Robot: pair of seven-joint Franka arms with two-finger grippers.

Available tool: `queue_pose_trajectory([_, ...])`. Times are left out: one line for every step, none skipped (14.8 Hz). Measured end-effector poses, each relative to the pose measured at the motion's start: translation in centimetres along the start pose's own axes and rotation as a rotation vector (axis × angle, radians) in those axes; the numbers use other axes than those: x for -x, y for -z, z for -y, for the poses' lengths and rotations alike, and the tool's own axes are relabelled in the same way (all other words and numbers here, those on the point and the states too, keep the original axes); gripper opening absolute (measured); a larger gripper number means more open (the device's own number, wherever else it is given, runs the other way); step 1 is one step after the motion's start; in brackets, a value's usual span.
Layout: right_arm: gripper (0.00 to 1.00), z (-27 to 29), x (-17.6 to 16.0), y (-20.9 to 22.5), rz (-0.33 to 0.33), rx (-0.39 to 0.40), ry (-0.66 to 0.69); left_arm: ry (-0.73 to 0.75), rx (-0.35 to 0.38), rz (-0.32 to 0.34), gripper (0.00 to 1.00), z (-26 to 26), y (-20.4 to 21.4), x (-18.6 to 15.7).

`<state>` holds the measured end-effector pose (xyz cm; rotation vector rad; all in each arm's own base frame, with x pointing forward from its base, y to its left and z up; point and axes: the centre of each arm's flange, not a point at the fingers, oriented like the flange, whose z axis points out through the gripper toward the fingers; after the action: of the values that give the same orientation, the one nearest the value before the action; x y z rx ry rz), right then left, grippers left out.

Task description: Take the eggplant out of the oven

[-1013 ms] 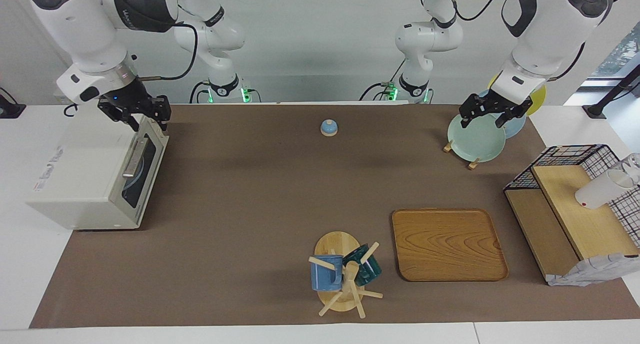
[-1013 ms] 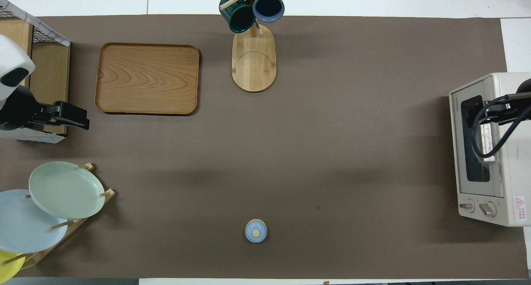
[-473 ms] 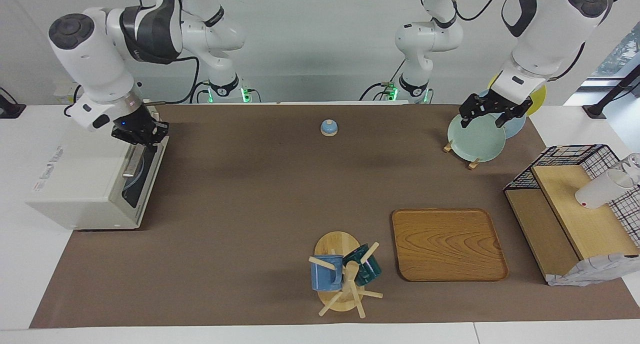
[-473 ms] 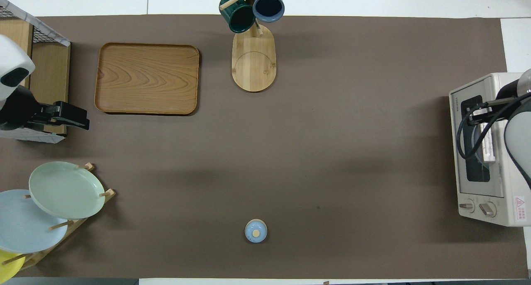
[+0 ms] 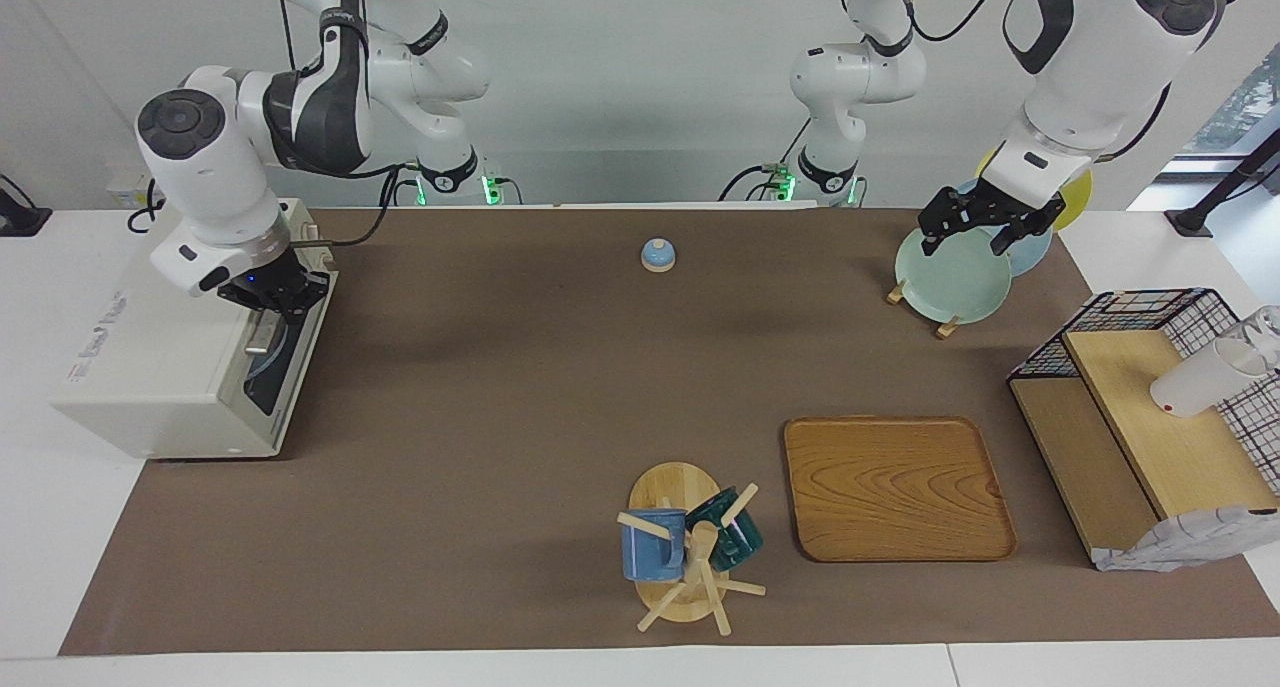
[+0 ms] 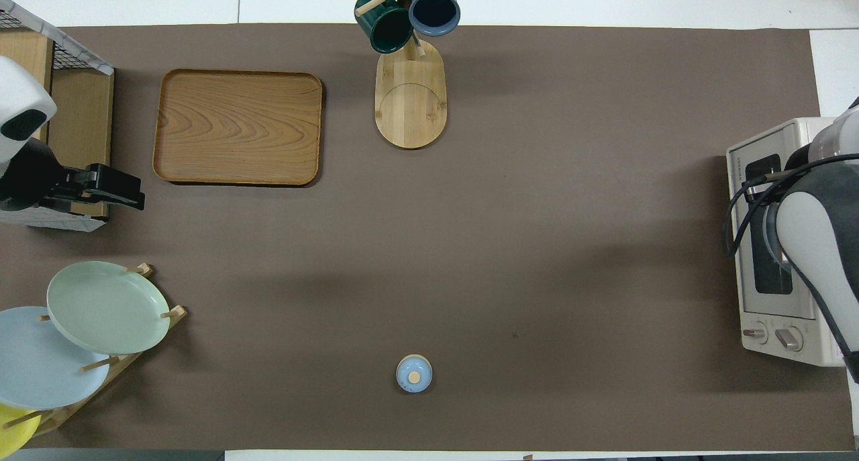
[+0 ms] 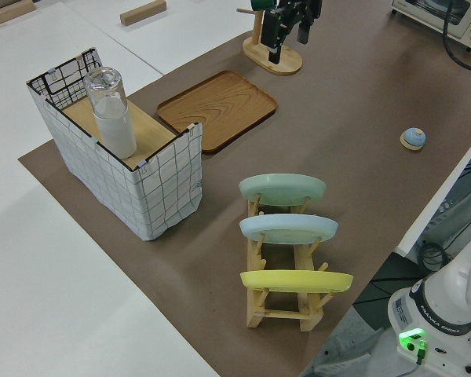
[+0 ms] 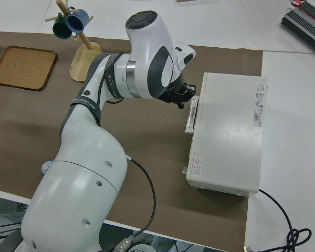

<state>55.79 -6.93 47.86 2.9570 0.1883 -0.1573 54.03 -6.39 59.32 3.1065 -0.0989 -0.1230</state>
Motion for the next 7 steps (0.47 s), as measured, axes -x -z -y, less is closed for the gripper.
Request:
queue_pose_trajectory([0.01, -0.6, 0.2, -0.1, 0.004, 0.0, -0.003, 0.0, 0.0, 0.0, 1.0, 0.0, 0.0, 0.0])
queue_pose_trajectory([0.01, -1.2, 0.5, -0.3, 0.009, -0.002, -0.007, 0.0, 0.0, 0.0, 1.0, 0.0, 0.0, 0.0])
queue_pose_trajectory([0.01, -1.6, 0.7, -0.7, 0.015, -0.004, -0.009, 0.0, 0.0, 0.0, 1.0, 0.0, 0.0, 0.0])
queue_pose_trajectory([0.01, -1.8, 0.9, -1.0, 0.022, -0.006, -0.011, 0.0, 0.0, 0.0, 1.0, 0.0, 0.0, 0.0])
queue_pose_trajectory([0.01, -1.8, 1.1, -1.3, 0.029, -0.008, -0.012, 0.0, 0.0, 0.0, 1.0, 0.0, 0.0, 0.0])
queue_pose_trajectory([0.01, -1.7, 1.2, -1.5, 0.028, -0.008, -0.01, 0.0, 0.0, 0.0, 1.0, 0.0, 0.0, 0.0])
queue_pose_trajectory([0.01, -1.6, 1.3, -1.5, 0.025, -0.008, -0.008, 0.0, 0.0, 0.0, 1.0, 0.0, 0.0, 0.0])
